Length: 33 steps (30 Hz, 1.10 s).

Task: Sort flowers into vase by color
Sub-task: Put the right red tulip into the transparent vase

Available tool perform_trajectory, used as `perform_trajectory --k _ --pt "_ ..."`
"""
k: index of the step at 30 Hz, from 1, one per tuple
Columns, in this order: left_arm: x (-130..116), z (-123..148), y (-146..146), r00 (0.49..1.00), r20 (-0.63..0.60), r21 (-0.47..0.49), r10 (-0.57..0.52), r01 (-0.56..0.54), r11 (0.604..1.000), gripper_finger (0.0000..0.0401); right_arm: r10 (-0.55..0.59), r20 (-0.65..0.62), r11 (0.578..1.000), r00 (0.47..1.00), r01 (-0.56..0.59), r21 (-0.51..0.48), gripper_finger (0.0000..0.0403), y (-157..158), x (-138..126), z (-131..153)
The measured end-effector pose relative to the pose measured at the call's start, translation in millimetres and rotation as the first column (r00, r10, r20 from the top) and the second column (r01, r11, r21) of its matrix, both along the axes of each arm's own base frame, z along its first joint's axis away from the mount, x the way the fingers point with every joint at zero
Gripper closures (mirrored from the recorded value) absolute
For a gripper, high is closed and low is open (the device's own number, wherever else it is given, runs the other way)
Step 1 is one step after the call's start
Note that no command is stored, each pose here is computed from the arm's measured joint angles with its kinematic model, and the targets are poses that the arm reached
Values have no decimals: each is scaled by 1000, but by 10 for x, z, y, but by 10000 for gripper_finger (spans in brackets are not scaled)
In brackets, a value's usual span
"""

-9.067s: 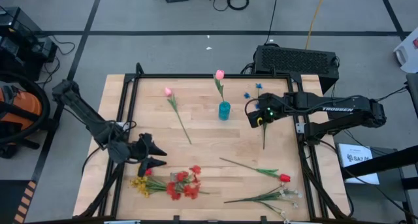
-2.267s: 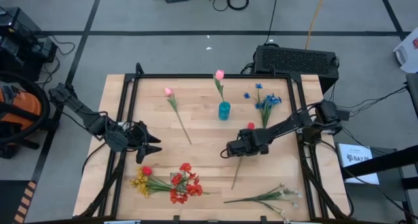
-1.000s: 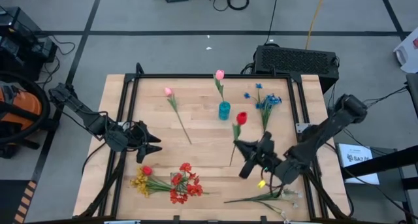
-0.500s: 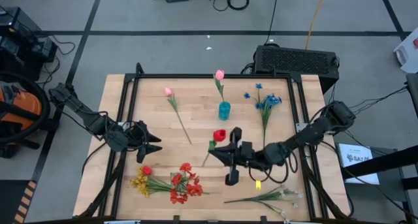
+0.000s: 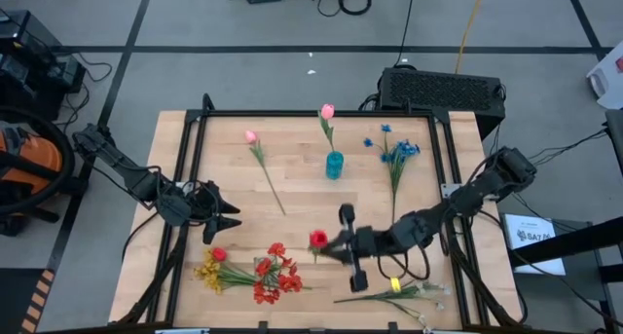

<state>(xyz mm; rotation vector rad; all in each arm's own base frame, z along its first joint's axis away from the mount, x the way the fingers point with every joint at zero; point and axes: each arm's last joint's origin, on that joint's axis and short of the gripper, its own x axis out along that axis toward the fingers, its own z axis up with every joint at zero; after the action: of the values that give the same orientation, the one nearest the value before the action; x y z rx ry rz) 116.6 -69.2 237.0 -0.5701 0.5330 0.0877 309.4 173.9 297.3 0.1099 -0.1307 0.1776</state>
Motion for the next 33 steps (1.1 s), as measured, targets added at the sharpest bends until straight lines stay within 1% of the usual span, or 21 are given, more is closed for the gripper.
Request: perform_trajectory --k 4,8,10,13,18,21,27,30,33 --pt "0 0 0 1000 0 0 0 0 1000 187 44 -11 999 999 -44 3 402 155 -9 -107" --pt "-1 -1 0 1000 0 7 -3 3 1000 187 60 32 998 998 -61 35 402 296 56 -282" --pt "0 -1 1 1000 0 6 -2 2 1000 187 62 75 997 995 -65 47 402 350 104 -382" --pt "0 0 0 1000 0 5 -3 3 1000 187 48 143 997 989 -55 47 402 415 215 -489" --pt "0 0 0 1000 0 5 -3 3 1000 187 27 151 999 988 -31 28 402 504 488 -645" --pt "-1 0 0 1000 0 5 -3 3 1000 187 3 196 1000 981 -4 3 402 521 636 -608" --pt "0 -1 1 1000 0 2 0 0 1000 187 -64 305 993 950 92 -78 402 451 809 -309" --pt "0 0 0 1000 0 1 -2 2 1000 187 -87 314 986 945 127 -109 402 380 877 -255" --pt "0 0 -1 1000 -1 -2 -3 3 1000 187 -106 279 984 955 142 -112 402 284 958 -264"
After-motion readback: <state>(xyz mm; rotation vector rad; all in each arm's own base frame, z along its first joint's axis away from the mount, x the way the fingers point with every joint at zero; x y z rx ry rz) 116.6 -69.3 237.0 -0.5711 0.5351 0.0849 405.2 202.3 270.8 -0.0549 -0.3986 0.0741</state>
